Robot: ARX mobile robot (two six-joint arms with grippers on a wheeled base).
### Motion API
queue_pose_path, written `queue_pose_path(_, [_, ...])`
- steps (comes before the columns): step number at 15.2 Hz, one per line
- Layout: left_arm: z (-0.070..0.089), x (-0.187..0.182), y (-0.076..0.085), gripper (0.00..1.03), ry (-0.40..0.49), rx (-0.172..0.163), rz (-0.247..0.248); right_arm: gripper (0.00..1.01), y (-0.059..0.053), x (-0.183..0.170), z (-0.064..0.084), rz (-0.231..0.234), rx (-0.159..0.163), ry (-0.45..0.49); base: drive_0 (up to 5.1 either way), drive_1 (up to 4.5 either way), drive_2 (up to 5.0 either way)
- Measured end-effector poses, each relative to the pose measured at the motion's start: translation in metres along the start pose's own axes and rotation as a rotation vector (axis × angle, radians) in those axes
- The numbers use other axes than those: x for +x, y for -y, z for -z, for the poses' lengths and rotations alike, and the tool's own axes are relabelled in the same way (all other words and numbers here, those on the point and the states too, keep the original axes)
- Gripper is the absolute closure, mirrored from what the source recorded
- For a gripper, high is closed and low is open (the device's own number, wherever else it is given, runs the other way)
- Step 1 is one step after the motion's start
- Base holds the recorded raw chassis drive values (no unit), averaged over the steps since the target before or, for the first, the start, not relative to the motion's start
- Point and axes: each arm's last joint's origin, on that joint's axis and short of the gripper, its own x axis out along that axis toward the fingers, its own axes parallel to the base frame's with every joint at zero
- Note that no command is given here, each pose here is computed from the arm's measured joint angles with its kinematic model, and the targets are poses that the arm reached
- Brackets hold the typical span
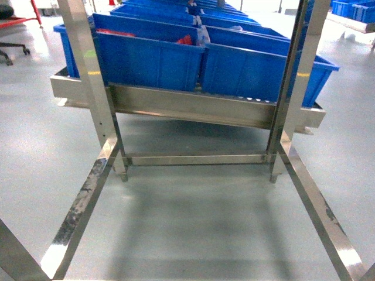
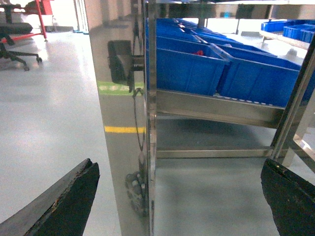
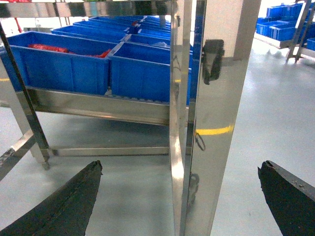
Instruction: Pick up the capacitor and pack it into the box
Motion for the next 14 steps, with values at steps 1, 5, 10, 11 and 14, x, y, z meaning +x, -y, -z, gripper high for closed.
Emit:
queue_pose_path(1, [0.0, 0.0, 0.0, 0.05, 0.0, 0.0, 0.0, 0.03, 0.0, 0.0, 0.0, 0.0, 0.0, 0.0, 0.0, 0.0, 0.0])
queue_pose_path(5, [0.0, 0.0, 0.0, 0.05, 0.0, 0.0, 0.0, 0.03, 0.0, 0.0, 0.0, 0.0, 0.0, 0.0, 0.0, 0.0, 0.0])
queue_pose_path(10, [0.0, 0.0, 0.0, 0.05, 0.0, 0.0, 0.0, 0.03, 0.0, 0.0, 0.0, 0.0, 0.0, 0.0, 0.0, 0.0, 0.0])
queue_pose_path(11, [0.0, 0.0, 0.0, 0.05, 0.0, 0.0, 0.0, 0.03, 0.0, 0.0, 0.0, 0.0, 0.0, 0.0, 0.0, 0.0, 0.0])
queue_pose_path(14, [0.0, 0.0, 0.0, 0.05, 0.0, 0.0, 0.0, 0.03, 0.0, 0.0, 0.0, 0.0, 0.0, 0.0, 0.0, 0.0, 0.0])
